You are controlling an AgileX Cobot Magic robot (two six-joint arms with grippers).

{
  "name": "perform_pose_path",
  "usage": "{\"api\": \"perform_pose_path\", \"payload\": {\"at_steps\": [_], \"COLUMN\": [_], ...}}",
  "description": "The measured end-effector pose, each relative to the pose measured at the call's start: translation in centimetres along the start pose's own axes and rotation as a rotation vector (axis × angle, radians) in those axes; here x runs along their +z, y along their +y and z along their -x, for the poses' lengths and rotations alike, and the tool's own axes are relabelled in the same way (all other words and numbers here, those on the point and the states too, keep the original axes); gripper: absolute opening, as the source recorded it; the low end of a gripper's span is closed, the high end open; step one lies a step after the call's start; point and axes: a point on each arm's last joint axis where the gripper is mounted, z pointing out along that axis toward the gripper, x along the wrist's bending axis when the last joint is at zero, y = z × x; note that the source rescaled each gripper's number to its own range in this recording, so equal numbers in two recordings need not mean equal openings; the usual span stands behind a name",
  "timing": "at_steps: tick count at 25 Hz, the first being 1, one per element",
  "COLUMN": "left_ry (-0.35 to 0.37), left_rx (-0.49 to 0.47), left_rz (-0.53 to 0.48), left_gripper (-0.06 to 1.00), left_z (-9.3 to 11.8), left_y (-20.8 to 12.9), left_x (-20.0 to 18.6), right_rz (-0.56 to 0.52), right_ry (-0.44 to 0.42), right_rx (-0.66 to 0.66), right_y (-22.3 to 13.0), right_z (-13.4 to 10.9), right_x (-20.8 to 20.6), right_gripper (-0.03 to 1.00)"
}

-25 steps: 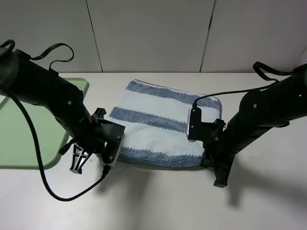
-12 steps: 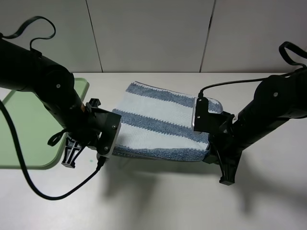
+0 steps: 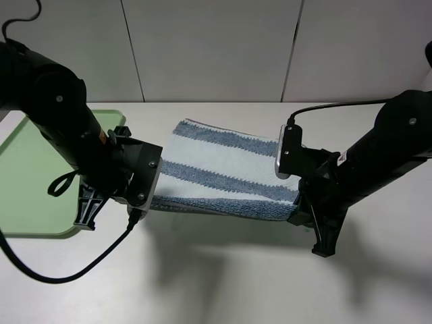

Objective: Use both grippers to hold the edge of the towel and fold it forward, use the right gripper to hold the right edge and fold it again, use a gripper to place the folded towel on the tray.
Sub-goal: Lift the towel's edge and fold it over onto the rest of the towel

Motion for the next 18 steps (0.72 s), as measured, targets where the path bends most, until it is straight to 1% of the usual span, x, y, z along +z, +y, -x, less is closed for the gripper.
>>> {"api": "perform_pose_path", "payload": {"at_steps": [4,9,18], "left_ry": [0.000,-0.002,0.032], "left_rx": [-0.009,-0.047,-0.081], "left_rz": [-0.002,-0.004,0.014], "left_gripper": [0.00,0.00,0.00], "left_z": [0.2,0.4,0.9], "left_y": [-0.1,-0.3,-0.5], "left_x": [-0.7,-1.3,-3.8], "right_rz": [0.022,0.058,0.111], "right_ry": [-0.009,-0.028,-0.052], "right_rx": [0.014,0.030,0.052], "right_y": [0.2,0.4,0.5], "right_z": [-0.2,-0.4,-1.0], "right_x": [-1.1,-2.7,-5.2], "right_gripper": [0.00,0.00,0.00]}}
